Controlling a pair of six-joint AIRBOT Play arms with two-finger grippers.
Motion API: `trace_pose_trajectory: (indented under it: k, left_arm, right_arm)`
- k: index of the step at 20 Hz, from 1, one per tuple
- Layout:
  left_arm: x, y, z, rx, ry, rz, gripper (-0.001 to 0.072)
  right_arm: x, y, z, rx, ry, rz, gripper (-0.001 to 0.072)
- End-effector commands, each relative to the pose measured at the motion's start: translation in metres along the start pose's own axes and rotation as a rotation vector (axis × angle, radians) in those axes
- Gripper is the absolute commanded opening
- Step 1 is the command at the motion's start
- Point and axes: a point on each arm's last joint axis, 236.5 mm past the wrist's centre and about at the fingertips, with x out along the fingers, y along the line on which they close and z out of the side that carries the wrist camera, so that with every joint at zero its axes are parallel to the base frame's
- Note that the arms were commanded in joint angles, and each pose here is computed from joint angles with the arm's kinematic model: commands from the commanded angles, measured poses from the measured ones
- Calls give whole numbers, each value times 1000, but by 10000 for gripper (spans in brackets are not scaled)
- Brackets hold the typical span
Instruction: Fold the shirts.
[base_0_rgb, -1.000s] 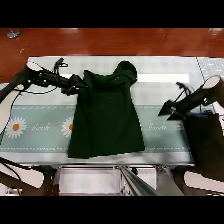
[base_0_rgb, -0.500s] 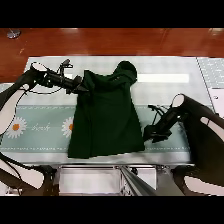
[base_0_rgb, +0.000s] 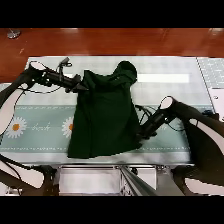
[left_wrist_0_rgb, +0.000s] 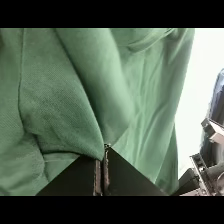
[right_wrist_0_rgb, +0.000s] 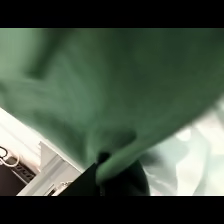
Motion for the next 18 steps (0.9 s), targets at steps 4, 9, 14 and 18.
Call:
trace_pose_trajectory:
  k: [4,9,14,18]
  left_arm:
    - [-73,-11,24,83,-167,26,30]
    - [-88,-28,-18,132,-202,45,31]
    - [-62,-10,-121,60,-136,58,31]
    - [-21,-13,-212,-102,-37,-59,31]
  right_arm:
    - [-133,-48,51,86,-284,-95,21]
    - [-284,-84,92,140,-686,-179,21]
    - [-346,-70,141,110,-816,-143,21]
    - [-331,-62,197,118,-789,-79,22]
